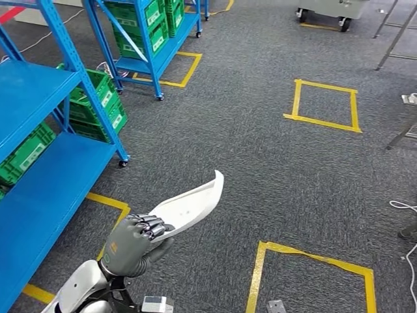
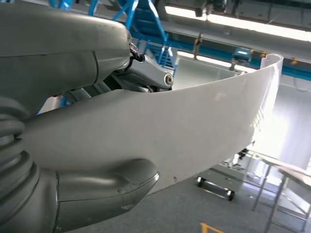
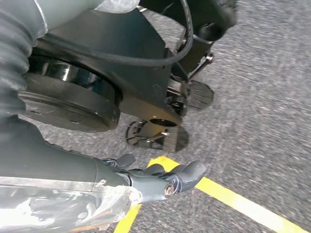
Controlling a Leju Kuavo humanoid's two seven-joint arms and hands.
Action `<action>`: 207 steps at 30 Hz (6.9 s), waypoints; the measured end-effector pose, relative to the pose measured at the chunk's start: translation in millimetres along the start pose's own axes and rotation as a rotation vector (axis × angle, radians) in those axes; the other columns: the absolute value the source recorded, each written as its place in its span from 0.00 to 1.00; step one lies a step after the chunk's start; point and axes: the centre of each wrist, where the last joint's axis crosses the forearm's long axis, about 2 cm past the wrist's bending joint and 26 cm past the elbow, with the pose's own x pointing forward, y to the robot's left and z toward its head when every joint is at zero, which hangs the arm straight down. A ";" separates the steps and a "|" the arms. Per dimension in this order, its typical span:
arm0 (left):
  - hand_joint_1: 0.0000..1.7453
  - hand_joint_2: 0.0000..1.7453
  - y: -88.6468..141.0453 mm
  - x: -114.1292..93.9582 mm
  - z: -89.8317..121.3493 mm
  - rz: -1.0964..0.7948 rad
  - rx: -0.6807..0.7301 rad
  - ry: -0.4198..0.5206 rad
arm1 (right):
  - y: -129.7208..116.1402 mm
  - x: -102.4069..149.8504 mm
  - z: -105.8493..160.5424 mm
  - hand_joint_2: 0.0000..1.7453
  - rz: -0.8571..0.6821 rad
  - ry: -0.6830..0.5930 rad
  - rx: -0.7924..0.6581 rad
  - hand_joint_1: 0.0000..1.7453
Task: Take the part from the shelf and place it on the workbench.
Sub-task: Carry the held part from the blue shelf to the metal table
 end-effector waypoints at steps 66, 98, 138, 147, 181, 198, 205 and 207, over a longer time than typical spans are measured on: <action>1.00 1.00 -1.4 -4.8 2.5 -0.008 -0.071 -0.050 | 11.2 12.1 -4.0 1.00 0.020 -0.012 0.038 0.00; 1.00 1.00 -2.4 -8.4 -3.0 -0.008 -0.098 -0.102 | 5.6 14.1 -4.8 1.00 0.043 -0.013 0.036 0.00; 1.00 1.00 -12.5 -6.0 -0.3 0.243 -0.149 -0.035 | 5.9 14.5 -4.9 1.00 0.035 -0.008 0.033 0.00; 1.00 1.00 -11.0 -8.3 -10.7 0.234 -0.127 -0.045 | 5.6 14.6 -5.0 1.00 0.037 0.001 0.038 0.00; 1.00 1.00 -21.6 -25.9 -42.1 0.192 -0.023 0.148 | 9.7 4.1 -1.2 1.00 0.104 0.050 0.047 0.00; 1.00 1.00 -25.9 -27.0 -55.0 0.214 0.040 0.219 | 13.8 5.9 -1.7 1.00 0.078 0.060 0.052 0.00; 1.00 1.00 -28.8 -30.0 -68.9 0.212 0.038 0.215 | 10.4 9.0 -2.9 1.00 0.052 0.095 0.082 0.00; 1.00 1.00 -30.0 -30.0 -74.5 0.225 0.028 0.202 | 10.2 9.7 -3.2 1.00 0.051 0.093 0.087 0.00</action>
